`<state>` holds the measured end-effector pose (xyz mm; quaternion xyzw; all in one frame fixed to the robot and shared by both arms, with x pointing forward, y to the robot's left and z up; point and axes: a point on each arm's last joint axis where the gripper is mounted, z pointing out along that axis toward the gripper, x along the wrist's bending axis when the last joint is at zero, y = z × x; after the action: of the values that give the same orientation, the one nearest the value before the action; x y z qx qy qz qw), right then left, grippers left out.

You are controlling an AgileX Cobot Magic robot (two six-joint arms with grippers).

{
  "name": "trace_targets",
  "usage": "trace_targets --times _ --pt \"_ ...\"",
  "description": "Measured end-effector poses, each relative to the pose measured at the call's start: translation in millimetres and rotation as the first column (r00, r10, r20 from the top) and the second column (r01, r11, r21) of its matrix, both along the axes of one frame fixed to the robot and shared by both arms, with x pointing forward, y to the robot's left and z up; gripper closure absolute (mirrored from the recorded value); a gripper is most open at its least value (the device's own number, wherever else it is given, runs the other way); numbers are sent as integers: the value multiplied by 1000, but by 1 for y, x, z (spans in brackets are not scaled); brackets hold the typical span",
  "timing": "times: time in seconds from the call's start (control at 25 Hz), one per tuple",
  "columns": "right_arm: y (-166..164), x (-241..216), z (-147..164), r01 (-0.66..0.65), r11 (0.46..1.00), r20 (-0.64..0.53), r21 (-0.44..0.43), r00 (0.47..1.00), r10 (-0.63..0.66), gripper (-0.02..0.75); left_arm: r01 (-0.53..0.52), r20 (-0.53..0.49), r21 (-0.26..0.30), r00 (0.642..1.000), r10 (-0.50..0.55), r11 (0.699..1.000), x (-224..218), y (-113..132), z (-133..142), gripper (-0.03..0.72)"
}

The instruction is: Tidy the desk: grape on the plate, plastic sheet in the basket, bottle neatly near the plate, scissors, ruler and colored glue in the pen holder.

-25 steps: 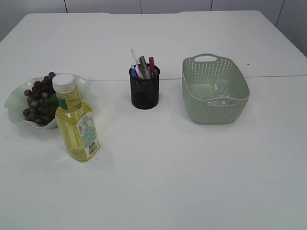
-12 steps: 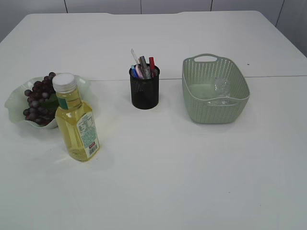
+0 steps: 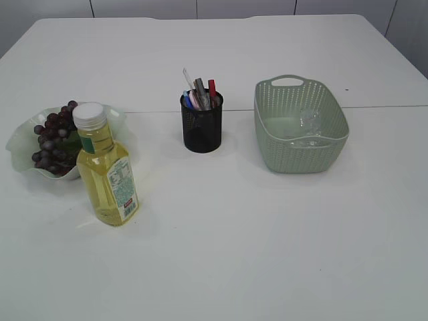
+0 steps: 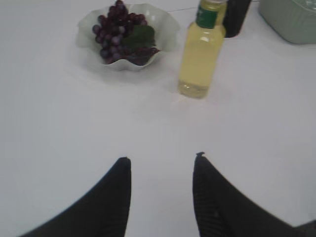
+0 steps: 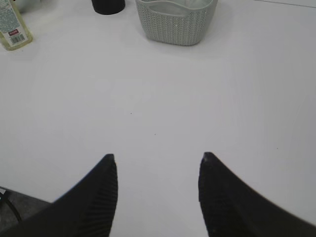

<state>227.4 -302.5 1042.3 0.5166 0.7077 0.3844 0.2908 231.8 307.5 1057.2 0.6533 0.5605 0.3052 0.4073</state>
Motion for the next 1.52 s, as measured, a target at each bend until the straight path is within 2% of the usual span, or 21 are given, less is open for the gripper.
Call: trace_targets --times 0.08,0.16,0.52,0.68,0.96,1.28,1.52 --pt "0 0 0 0 1000 2 1 1000 0 347 73 3 24 997 -73 997 -1 -5 -1 377" --pt "0 0 0 0 1000 2 1 1000 0 347 100 4 31 995 -100 995 -1 -7 -1 379" --pt "0 0 0 0 1000 2 1 1000 0 347 113 11 41 993 -114 993 -1 -7 -1 391" --pt "1 0 0 62 998 2 0 998 -62 347 115 10 39 993 -115 993 -1 -7 -1 391" --pt "2 0 0 221 975 4 0 975 -221 347 33 10 38 999 -33 999 -1 -8 -1 418" --pt "3 0 0 224 975 5 6 975 -224 347 -38 10 40 999 38 998 -1 -9 -1 434" --pt "4 0 0 217 976 2 16 976 -217 347 -51 10 36 999 50 998 -1 -9 -1 435"
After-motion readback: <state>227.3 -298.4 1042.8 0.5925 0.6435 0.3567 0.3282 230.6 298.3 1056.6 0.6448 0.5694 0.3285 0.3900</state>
